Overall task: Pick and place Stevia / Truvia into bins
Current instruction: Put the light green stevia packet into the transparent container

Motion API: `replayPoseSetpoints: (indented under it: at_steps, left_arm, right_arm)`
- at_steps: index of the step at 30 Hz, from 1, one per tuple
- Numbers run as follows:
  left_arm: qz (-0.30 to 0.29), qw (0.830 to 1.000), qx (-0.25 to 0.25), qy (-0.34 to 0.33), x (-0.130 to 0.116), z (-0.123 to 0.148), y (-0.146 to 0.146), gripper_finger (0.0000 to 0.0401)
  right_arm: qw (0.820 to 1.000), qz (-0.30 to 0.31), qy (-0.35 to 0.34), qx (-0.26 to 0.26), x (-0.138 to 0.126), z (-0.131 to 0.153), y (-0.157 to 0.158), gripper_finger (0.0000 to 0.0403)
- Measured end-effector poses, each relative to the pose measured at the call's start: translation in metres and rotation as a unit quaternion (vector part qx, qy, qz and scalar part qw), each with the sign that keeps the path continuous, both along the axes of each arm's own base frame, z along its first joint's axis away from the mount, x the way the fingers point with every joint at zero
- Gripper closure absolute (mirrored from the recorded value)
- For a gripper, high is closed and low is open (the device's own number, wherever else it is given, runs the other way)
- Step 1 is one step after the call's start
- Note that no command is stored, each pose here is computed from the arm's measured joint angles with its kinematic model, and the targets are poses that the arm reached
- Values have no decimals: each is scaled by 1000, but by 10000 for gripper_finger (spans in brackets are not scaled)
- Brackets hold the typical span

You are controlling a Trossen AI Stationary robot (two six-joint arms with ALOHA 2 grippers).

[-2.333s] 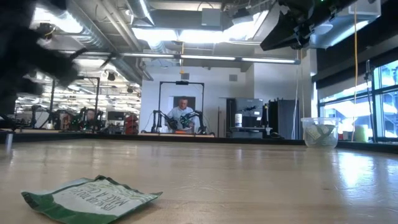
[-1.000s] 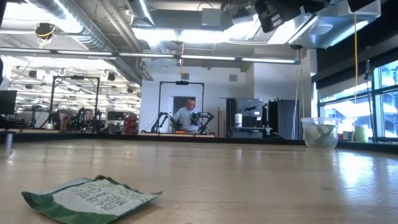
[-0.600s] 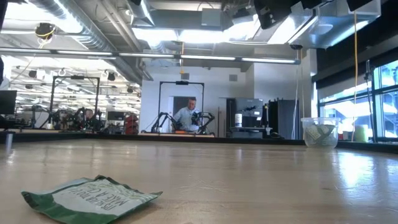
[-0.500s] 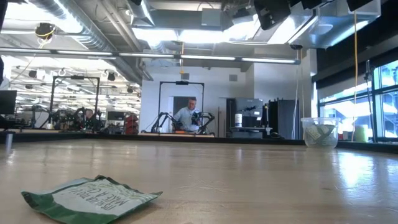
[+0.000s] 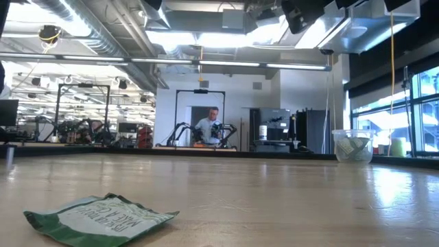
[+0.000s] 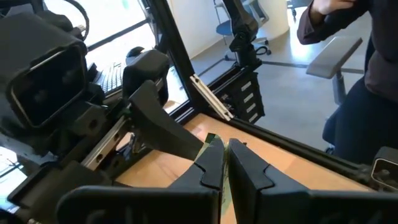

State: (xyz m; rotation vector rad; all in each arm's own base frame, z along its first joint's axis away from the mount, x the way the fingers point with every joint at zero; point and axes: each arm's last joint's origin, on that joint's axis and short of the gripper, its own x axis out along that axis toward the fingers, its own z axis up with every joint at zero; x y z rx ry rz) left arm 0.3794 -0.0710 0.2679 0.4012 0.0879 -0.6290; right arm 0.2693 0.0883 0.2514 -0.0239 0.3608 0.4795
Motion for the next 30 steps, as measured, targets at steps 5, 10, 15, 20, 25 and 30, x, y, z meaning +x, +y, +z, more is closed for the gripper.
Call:
replayPoseSetpoints:
  at_steps: [5, 10, 15, 20, 25, 30]
  left_arm:
    - [-1, 1000, 0, -4, 0, 1, 0, 393]
    - [-1, 1000, 0, -4, 0, 1, 0, 393]
    - [-1, 1000, 0, -4, 0, 1, 0, 393]
    - [-1, 1000, 0, -4, 0, 1, 0, 391]
    - [1, 1000, -8, -8, 0, 2, 0, 374]
    - [12, 1000, -15, -4, 1, 3, 0, 338]
  right_arm:
    - [1000, 0, 0, -1, 0, 0, 0, 254]
    - [1000, 0, 0, -1, 0, 0, 0, 297]
    - [1000, 0, 0, -1, 0, 0, 0, 328]
    - [1000, -1, 1, 0, 0, 0, 0, 360]
    - [1000, 0, 2, -1, 0, 0, 0, 397]
    - [1000, -5, 10, 9, 0, -1, 0, 399]
